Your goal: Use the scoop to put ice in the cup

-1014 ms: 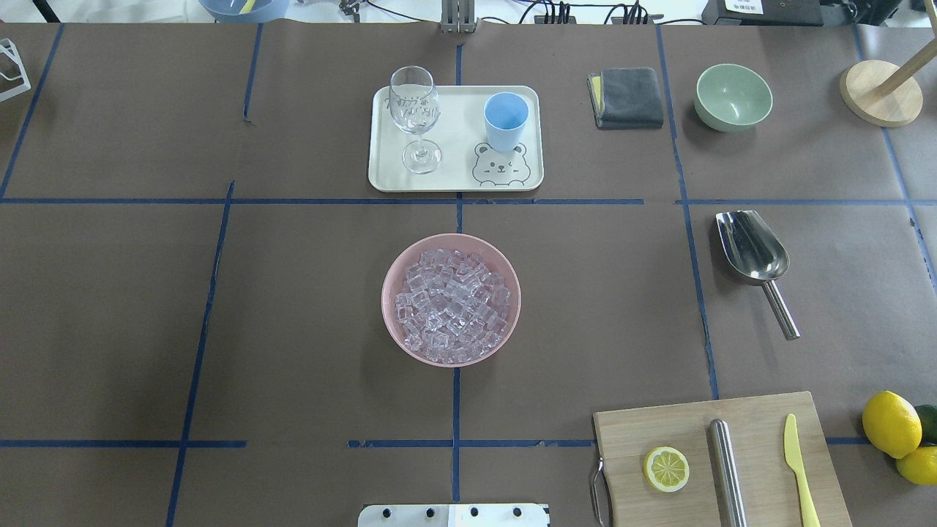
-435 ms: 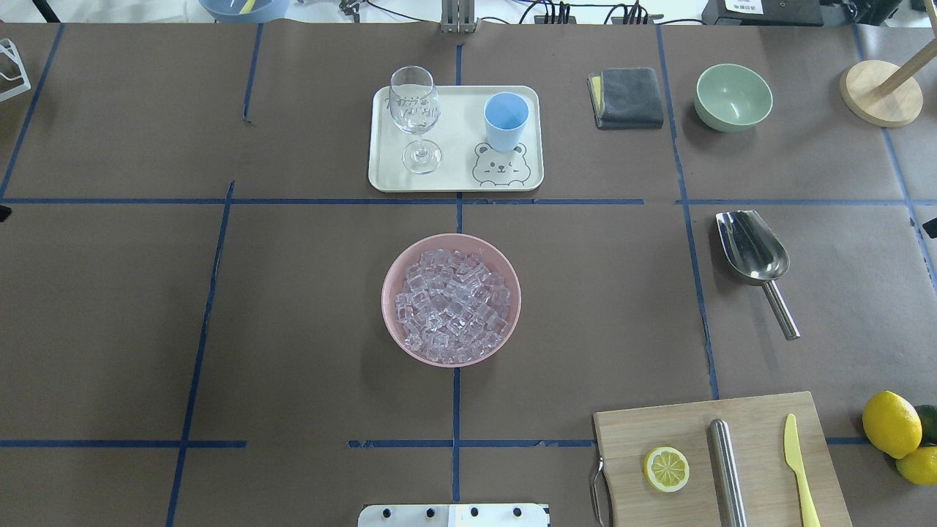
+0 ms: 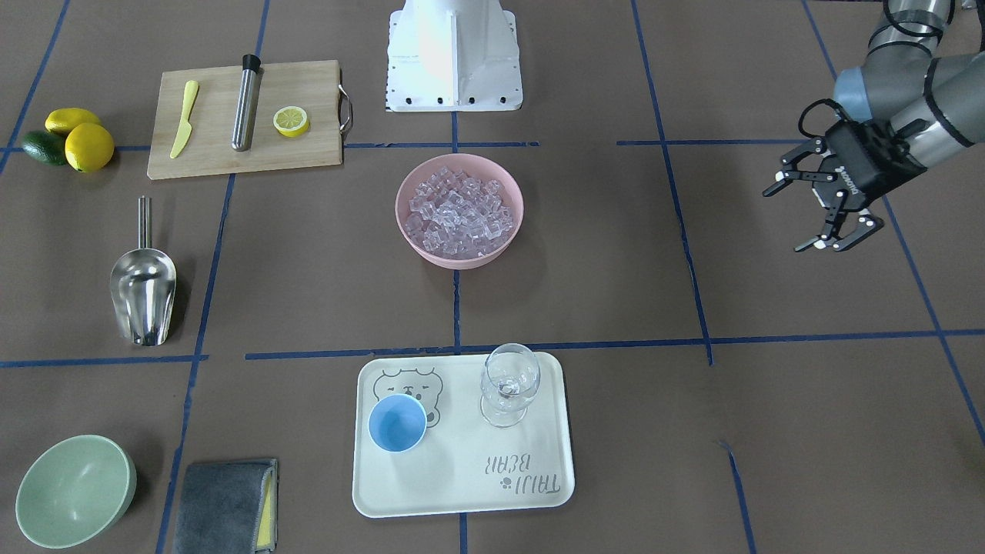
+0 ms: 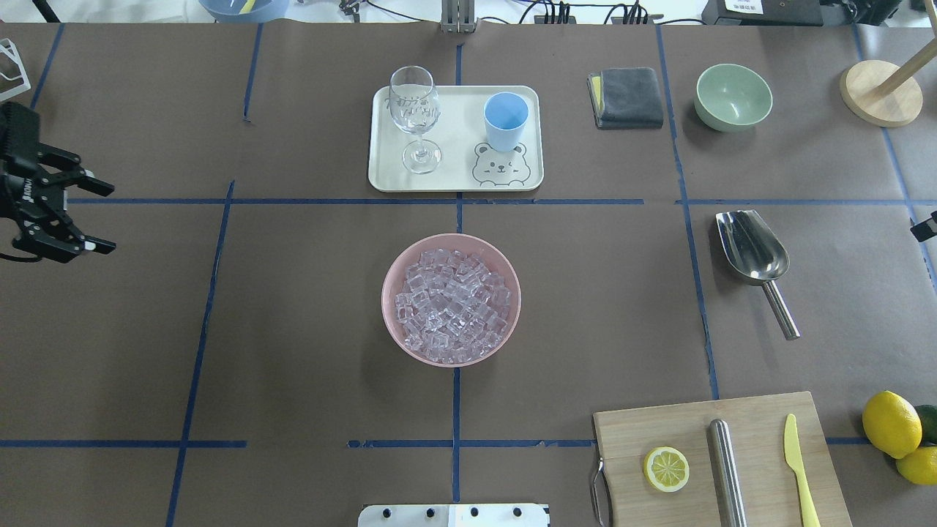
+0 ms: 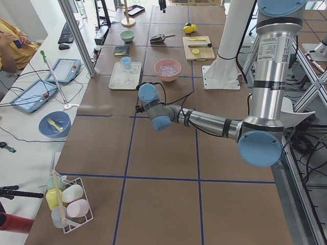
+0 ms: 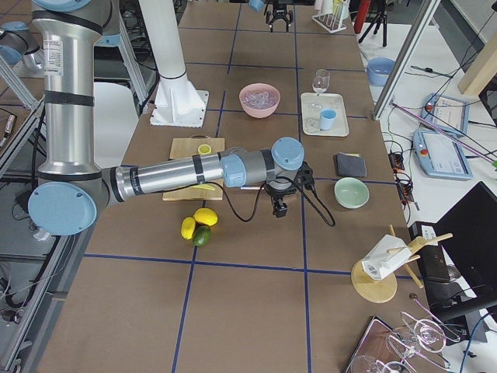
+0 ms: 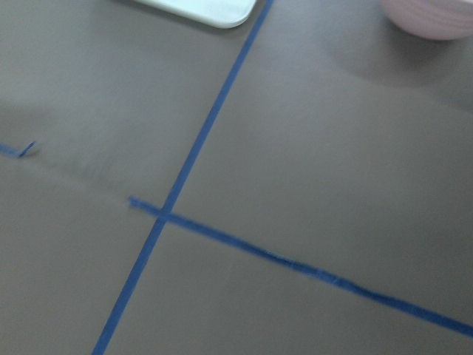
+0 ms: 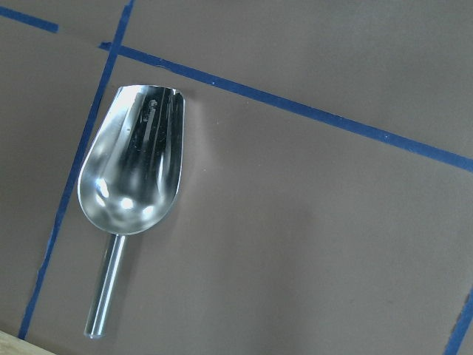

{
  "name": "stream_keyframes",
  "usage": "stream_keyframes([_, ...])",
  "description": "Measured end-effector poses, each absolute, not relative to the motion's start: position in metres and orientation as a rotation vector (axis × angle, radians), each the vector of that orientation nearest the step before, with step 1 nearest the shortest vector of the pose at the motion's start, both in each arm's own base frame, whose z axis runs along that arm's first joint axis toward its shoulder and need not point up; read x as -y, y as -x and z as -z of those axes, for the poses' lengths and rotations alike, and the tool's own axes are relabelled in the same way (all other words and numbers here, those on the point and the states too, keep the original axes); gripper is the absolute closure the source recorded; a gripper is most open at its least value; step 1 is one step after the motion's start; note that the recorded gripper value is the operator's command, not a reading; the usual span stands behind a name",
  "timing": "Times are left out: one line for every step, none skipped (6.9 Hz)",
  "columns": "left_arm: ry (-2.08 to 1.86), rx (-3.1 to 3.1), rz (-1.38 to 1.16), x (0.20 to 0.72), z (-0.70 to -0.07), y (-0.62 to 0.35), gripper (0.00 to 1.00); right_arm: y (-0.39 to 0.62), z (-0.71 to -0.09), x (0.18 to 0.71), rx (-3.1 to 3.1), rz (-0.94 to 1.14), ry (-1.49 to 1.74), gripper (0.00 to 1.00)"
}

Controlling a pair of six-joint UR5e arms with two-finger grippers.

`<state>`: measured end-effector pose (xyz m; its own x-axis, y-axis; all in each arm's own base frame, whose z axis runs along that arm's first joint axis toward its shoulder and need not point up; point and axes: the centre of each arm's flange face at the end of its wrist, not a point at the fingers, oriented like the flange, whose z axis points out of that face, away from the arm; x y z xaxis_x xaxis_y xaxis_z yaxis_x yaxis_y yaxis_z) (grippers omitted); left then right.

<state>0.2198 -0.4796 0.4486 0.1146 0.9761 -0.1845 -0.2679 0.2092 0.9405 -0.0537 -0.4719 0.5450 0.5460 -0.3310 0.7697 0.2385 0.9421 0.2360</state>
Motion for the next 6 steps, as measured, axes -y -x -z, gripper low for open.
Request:
stream_keyframes([-0.946, -1.045, -1.198, 0.476, -0.418, -0.269, 0.0, 0.055, -0.544, 0.472, 0.935, 0.341, -0.108, 0.0])
stream_keyframes([-0.993, -1.034, -1.246, 0.471, -0.39, -0.319, 0.0, 0.056, -0.543, 0.472, 0.935, 0.343, -0.109, 0.0])
stream_keyframes([-1.029, -1.016, -1.274, 0.464, -0.369, -0.364, 0.0, 0.057, -0.543, 0.472, 0.936, 0.342, -0.106, 0.0])
stream_keyframes([-1.046, -1.012, -1.3, 0.454, -0.352, -0.407, 0.0, 0.063, -0.541, 0.472, 0.938, 0.332, -0.097, 0.0])
stream_keyframes([-1.047, -1.018, -1.323, 0.441, -0.342, -0.443, 0.0, 0.073, -0.538, 0.471, 0.944, 0.312, -0.092, 0.0])
stream_keyframes([-1.027, -1.035, -1.317, 0.426, -0.337, -0.468, 0.0, 0.087, -0.532, 0.469, 0.955, 0.288, -0.102, 0.0])
